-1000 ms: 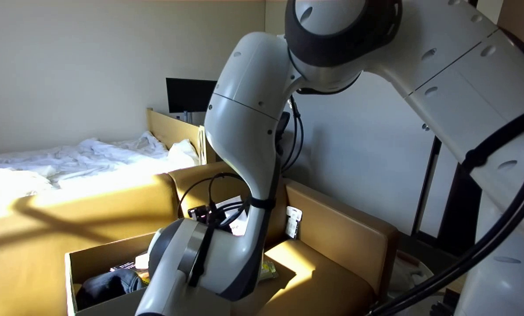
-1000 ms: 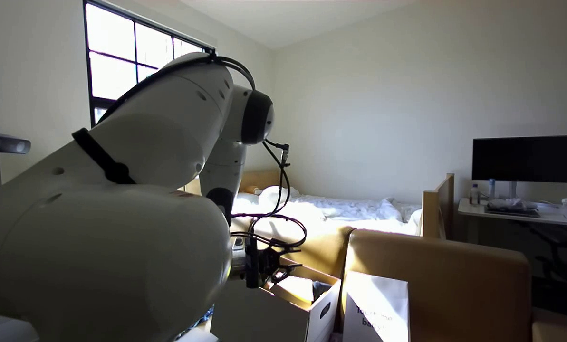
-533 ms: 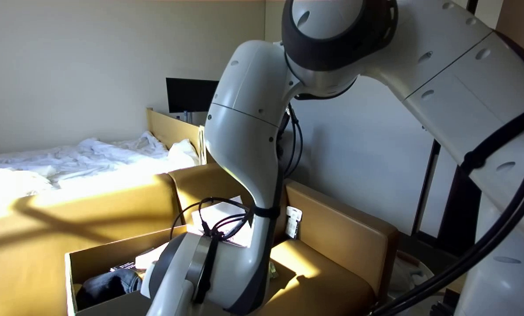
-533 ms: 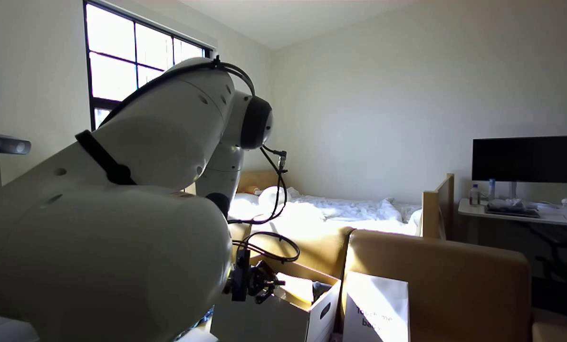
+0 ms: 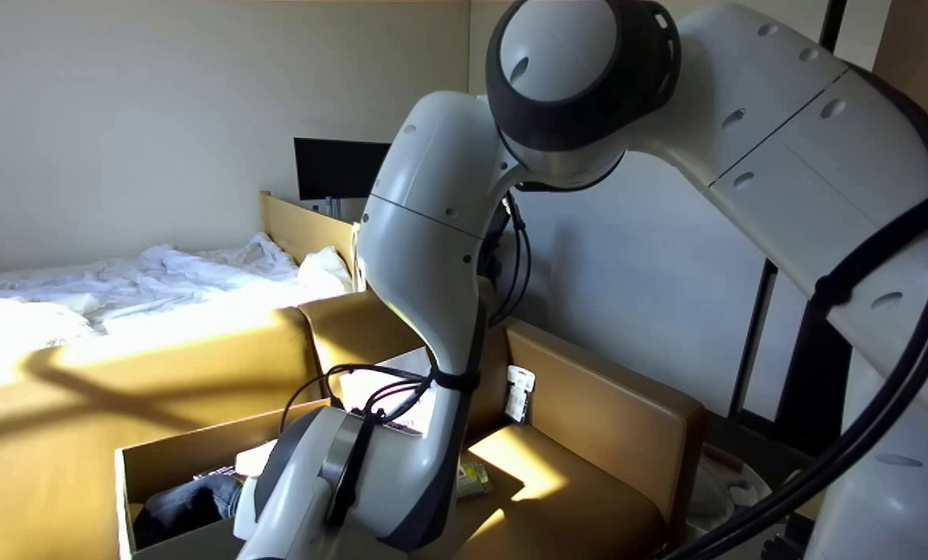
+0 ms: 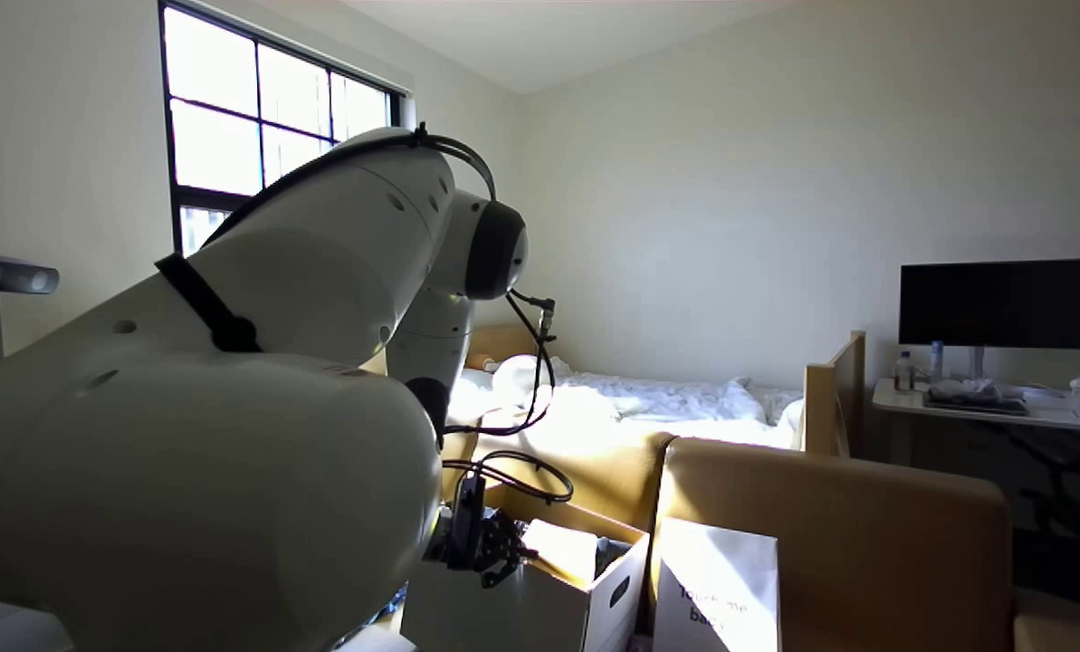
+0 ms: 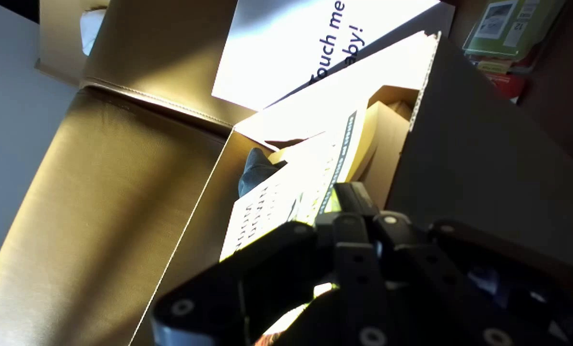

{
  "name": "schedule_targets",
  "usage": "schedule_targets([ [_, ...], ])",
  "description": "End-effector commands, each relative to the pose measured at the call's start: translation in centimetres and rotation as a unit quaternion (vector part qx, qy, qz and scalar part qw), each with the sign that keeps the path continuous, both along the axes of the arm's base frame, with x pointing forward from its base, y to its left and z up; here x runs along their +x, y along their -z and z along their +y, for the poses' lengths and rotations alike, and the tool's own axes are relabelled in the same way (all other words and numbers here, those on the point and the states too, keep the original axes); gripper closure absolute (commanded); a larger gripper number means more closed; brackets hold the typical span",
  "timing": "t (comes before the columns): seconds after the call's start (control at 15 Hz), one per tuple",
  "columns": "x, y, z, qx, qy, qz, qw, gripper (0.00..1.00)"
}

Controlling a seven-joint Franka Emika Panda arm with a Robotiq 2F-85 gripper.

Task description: Put the black and yellow books in the box, respectively

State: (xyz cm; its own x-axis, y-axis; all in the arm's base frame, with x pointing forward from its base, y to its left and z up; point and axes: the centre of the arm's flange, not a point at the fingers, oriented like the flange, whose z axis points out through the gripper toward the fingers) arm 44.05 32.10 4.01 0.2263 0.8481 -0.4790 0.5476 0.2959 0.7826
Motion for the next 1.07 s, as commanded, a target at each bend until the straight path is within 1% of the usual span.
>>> schedule_targets([
  [0.0,2.1,-0.1,1.2,-0.003,-0.016,0.016,0.9997,1.00],
  [0.07,2.3,-0.5,1.5,-0.002,-0.017,0.008,0.9998,1.00],
  [0.13,2.1,-1.5,2.1,0.006,-0.025,-0.012,0.9996,1.00],
  [0.2,1.9,-2.7,2.7,0.009,-0.036,-0.034,0.9987,1.00],
  [0.33,1.9,-4.2,4.7,0.017,-0.068,-0.060,0.9957,1.00],
  [0.47,2.3,-4.8,7.2,0.033,-0.102,-0.066,0.9920,1.00],
  [0.53,2.6,-4.7,8.4,0.040,-0.114,-0.060,0.9909,1.00],
  [0.67,2.3,-5.9,9.2,0.048,-0.119,-0.064,0.9897,1.00],
  [0.8,1.3,-8.7,9.2,0.055,-0.117,-0.098,0.9868,1.00],
  [0.87,0.5,-10.3,8.9,0.056,-0.115,-0.122,0.9843,1.00],
  [0.93,-1.1,-12.5,8.4,0.050,-0.107,-0.157,0.9805,1.00],
  [1.0,-2.2,-14.0,7.8,0.045,-0.096,-0.183,0.9774,1.00],
])
